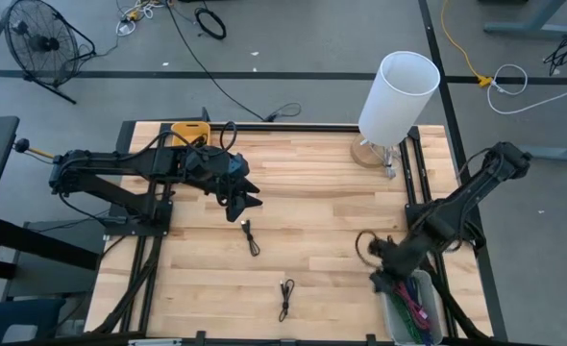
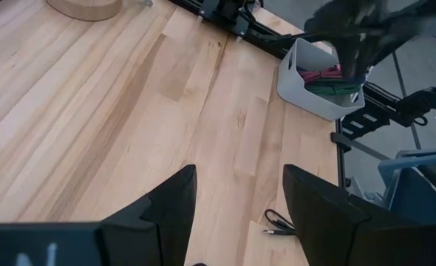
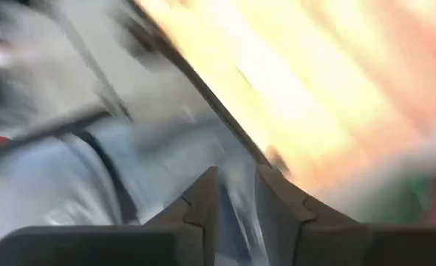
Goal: Pick & Place USB Port
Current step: Put the black charger cable into the yellow bin
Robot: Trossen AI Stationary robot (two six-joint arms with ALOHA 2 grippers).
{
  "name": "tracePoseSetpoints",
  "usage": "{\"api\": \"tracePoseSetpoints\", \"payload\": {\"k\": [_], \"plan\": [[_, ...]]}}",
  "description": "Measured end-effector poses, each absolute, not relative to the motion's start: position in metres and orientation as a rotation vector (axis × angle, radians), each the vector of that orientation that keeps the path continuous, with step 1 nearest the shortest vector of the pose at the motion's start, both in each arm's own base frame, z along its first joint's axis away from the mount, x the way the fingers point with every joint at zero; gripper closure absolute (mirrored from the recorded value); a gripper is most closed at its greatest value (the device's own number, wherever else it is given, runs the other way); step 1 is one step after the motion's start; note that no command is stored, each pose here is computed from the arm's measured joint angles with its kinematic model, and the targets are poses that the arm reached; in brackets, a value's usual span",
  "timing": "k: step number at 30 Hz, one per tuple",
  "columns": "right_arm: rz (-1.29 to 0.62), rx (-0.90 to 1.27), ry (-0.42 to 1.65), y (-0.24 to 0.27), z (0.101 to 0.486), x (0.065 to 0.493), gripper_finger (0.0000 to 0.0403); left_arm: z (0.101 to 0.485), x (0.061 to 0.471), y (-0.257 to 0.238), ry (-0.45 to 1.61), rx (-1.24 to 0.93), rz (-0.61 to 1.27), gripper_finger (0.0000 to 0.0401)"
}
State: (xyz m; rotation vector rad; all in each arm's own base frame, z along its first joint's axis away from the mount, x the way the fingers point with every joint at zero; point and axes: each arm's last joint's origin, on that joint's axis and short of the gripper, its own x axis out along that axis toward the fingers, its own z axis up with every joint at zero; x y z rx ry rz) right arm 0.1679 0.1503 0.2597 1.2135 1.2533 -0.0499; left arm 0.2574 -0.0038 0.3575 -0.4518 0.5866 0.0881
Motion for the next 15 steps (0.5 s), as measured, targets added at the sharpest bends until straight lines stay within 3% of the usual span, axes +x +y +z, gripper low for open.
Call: {"api": "tracePoseSetpoints", "payload": {"k": [4,8,12,15], "plan": [[0.03,1.1,0.806,0.134,0.286,0.178,0.0319,0.357,0.258,-0.004,0.586,-0.452,0.088,0.0195],[0.057,0.85,0.37,0.122,0.316,0.186,0.0319,0.357,0.258,-0.004,0.587,-0.452,0.088,0.0195],[-0.049,0.574,0.013,0.113,0.344,0.192,0.0319,0.357,0.258,-0.004,0.586,-0.452,0.088,0.0195],[-0.157,0.388,-0.145,0.106,0.36,0.195,0.0319,0.357,0.258,-0.004,0.582,-0.448,0.095,0.0195]]}}
